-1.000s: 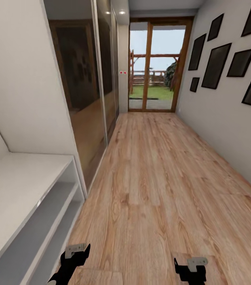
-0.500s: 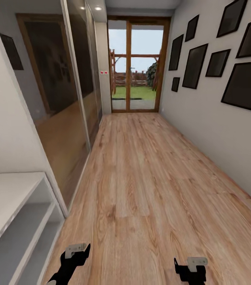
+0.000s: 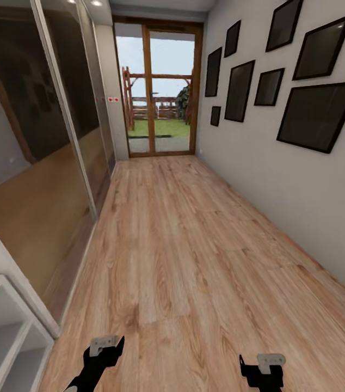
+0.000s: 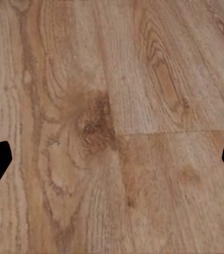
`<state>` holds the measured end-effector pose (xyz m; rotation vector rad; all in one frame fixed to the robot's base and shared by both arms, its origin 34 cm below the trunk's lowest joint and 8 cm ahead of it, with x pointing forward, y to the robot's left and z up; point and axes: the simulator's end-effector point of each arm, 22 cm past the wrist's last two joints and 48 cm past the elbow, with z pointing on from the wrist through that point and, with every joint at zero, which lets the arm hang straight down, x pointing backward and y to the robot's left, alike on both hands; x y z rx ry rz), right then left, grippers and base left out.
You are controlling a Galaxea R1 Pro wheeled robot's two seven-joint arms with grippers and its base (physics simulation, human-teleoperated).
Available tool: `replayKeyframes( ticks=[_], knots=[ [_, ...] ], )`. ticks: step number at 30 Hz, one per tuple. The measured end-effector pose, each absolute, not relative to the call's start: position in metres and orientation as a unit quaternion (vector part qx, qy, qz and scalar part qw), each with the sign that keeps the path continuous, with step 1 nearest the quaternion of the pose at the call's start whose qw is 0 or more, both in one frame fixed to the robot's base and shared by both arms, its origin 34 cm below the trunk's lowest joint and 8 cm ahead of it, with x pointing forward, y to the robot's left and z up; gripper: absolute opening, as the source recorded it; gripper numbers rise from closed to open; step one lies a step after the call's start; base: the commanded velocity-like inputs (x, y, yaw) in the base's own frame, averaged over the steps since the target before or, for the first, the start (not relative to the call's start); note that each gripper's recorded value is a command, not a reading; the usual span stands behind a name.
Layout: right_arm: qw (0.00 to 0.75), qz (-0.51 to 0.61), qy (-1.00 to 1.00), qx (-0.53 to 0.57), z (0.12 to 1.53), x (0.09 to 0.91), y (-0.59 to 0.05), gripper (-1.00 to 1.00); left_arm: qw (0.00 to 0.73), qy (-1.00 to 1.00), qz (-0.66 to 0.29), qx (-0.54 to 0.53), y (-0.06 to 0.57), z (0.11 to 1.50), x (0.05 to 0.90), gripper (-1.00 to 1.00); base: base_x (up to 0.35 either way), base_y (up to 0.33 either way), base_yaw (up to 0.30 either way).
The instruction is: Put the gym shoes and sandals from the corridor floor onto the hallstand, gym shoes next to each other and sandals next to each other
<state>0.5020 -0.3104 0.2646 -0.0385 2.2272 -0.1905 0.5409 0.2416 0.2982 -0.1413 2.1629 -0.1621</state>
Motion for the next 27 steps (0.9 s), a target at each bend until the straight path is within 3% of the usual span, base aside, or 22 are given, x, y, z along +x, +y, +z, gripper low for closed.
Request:
replayKeyframes(
  ticks=[27],
  knots=[
    [0.438,-0.077,0.896,-0.015,0.265,0.502,-0.311,1.0,0.449,0.889,-0.061,-0.057,0.247,0.283,0.514,1.0,0.338,0.049,-0.264]
  ],
)
